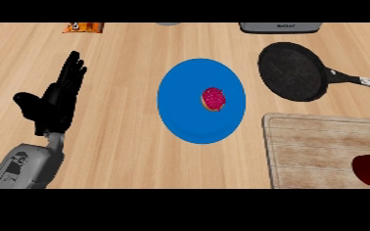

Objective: Pick the can from the cutting board and place it in the pan

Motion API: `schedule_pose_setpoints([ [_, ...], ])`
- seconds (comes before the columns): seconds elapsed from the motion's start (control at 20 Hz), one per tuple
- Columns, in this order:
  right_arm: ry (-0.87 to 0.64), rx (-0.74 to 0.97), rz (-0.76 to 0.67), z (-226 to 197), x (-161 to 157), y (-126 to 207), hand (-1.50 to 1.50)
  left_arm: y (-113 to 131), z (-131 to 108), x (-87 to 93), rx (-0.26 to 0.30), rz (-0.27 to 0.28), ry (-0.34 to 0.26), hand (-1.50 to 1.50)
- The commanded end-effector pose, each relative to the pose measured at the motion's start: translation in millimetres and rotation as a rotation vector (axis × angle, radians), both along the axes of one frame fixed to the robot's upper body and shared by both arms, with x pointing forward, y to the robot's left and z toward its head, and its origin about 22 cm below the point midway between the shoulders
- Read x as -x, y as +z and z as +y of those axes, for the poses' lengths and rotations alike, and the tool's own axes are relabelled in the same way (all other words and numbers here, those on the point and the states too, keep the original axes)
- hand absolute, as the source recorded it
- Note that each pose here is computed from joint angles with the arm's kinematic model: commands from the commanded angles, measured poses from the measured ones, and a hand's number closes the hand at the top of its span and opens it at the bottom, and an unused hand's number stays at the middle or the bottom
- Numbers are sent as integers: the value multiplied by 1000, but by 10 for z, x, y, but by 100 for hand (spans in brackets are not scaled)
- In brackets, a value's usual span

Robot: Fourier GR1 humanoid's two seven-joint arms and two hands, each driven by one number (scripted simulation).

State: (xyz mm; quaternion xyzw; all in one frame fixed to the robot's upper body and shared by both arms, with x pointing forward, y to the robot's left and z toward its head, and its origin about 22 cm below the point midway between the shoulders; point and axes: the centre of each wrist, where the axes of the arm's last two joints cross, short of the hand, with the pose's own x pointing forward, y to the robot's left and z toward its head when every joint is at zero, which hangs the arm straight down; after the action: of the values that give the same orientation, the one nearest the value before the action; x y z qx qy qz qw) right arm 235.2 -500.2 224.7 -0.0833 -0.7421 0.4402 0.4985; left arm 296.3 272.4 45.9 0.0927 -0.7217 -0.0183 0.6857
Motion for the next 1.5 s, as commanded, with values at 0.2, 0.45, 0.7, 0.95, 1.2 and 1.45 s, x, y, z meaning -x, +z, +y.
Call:
schedule_pose_setpoints([
  [0.2, 241, 120, 16, -157, 73, 489, -150, 37, -147, -56, 4, -7, -10, 0],
  [0.45, 267, 177, -84, -74, 19, 564, -150, -38, -137, -9, 1, -8, -28, 0],
  [0.7, 328, 170, 24, 0, 22, 381, -150, 19, -54, -29, -3, 6, -33, 0],
  [0.95, 421, 154, 66, 174, 26, 278, -150, 56, 43, -8, -2, 15, -1, 0],
  [1.2, 389, 271, 87, 197, 88, 70, -150, 34, 164, 30, 0, -4, 7, 0],
  [1.45, 331, 284, 102, -11, 146, 133, -150, 57, 96, -7, -4, 6, -12, 0],
])
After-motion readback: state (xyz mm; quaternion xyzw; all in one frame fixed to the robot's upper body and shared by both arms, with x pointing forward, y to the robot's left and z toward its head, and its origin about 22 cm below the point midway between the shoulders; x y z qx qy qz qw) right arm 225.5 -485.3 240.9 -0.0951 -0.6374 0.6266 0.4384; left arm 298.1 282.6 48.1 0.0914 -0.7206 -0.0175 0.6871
